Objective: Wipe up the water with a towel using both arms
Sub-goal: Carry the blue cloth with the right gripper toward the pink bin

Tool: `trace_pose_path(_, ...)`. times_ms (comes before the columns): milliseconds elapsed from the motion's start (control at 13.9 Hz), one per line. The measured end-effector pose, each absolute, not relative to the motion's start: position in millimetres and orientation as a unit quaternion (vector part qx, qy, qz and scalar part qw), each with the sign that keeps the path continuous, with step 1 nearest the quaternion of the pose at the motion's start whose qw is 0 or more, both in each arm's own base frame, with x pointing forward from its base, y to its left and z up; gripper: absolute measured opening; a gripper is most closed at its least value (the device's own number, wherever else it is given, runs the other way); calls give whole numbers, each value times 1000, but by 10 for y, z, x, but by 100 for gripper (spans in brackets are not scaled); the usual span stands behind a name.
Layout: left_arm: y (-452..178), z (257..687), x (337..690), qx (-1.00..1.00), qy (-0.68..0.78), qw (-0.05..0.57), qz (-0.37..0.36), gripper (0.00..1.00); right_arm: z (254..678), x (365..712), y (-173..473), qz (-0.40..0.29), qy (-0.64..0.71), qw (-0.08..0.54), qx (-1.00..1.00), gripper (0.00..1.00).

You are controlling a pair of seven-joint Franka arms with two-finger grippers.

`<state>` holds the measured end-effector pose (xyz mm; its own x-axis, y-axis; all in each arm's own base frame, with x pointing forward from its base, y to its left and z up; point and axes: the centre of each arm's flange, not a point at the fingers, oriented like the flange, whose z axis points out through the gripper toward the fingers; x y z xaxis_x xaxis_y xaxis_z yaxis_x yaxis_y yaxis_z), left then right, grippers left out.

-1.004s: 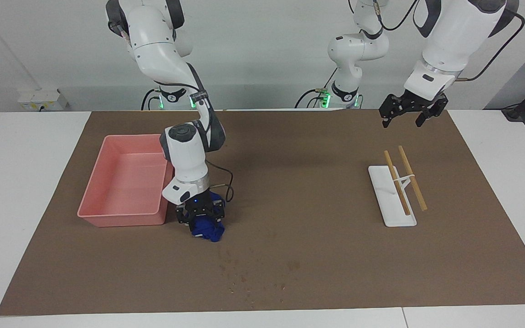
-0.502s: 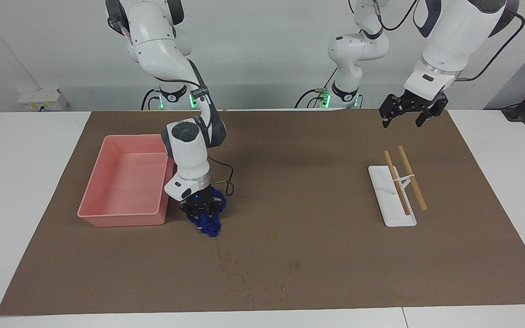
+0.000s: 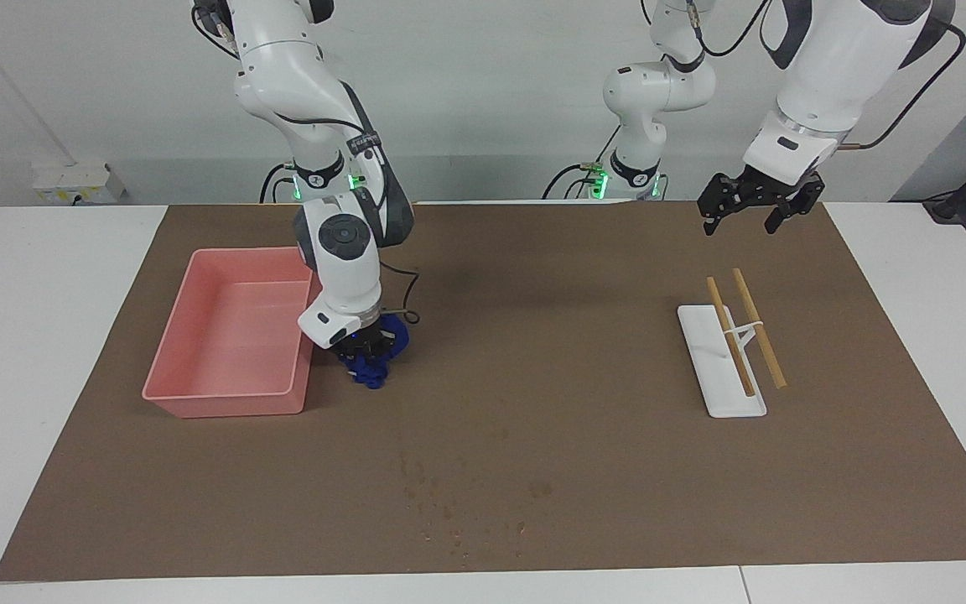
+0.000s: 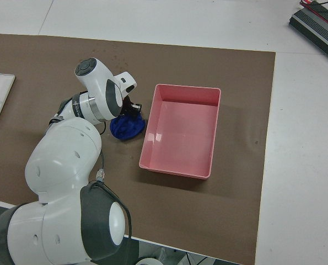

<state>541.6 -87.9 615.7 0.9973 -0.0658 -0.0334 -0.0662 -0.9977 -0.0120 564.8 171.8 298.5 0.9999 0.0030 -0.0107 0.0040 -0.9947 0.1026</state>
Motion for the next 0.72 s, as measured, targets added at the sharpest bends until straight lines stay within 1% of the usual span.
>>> trace_pose_path(359,-879,6157,5416,-999,33,7,17,100,2983,5234,1796,-49,-22,35,998,16)
trace_pose_path(574,-879,6157,5416,-999,33,7,17,100,2990,5063,2092,-61,-54,23,996,16)
trace_pose_path(717,-879,6157,5416,-999,33,7,17,100,3063,5021,2286,-61,-75,13,995,16)
